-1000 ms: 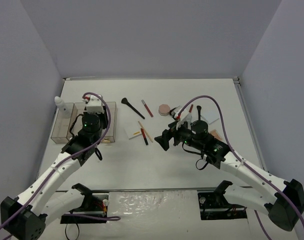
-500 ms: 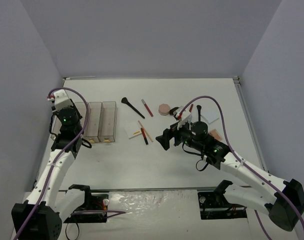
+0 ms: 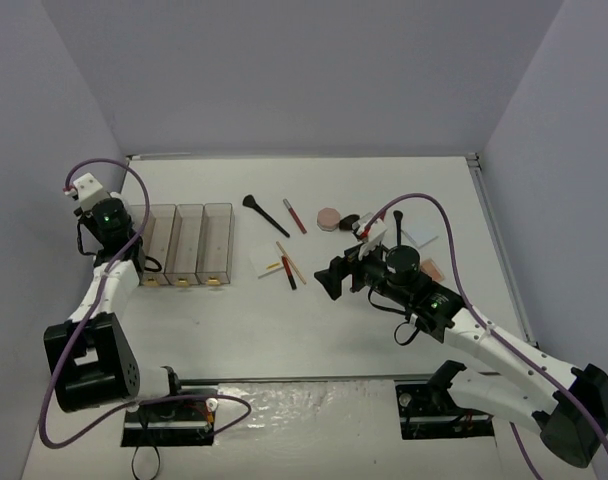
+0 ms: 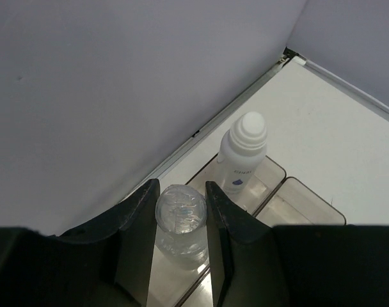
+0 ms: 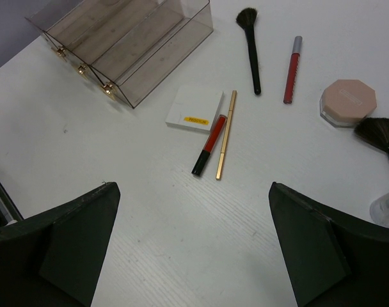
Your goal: Organize the makeup
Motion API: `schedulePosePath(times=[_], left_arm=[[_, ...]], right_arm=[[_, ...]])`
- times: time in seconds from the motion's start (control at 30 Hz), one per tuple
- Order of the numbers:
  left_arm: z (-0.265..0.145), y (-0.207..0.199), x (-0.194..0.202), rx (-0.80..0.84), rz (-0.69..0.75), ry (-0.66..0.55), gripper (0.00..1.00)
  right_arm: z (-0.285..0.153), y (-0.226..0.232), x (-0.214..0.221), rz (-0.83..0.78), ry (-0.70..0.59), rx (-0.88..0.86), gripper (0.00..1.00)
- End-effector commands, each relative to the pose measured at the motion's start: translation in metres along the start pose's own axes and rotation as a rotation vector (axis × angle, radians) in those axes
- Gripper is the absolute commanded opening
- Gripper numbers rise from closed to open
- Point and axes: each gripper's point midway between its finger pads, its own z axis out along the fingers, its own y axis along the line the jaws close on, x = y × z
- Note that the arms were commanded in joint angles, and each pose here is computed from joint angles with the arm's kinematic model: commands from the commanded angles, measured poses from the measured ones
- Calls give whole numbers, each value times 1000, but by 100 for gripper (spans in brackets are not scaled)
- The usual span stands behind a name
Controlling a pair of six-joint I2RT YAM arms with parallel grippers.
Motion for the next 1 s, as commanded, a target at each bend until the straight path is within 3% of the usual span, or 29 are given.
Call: schedulePosePath(times=[0.0,0.27,0.97], left_arm=[[16,-25,-86,84,-123,-237,0],[48,-30,-57,82,-127,-199,0],[66,-25,27,46,-102,-51,0]], right_arm=[[5,-3,-18,-6,-64,24,100],[7,-7,-14,-20,-52,44,100],[8,-10,-11,-24,-45,58,100]])
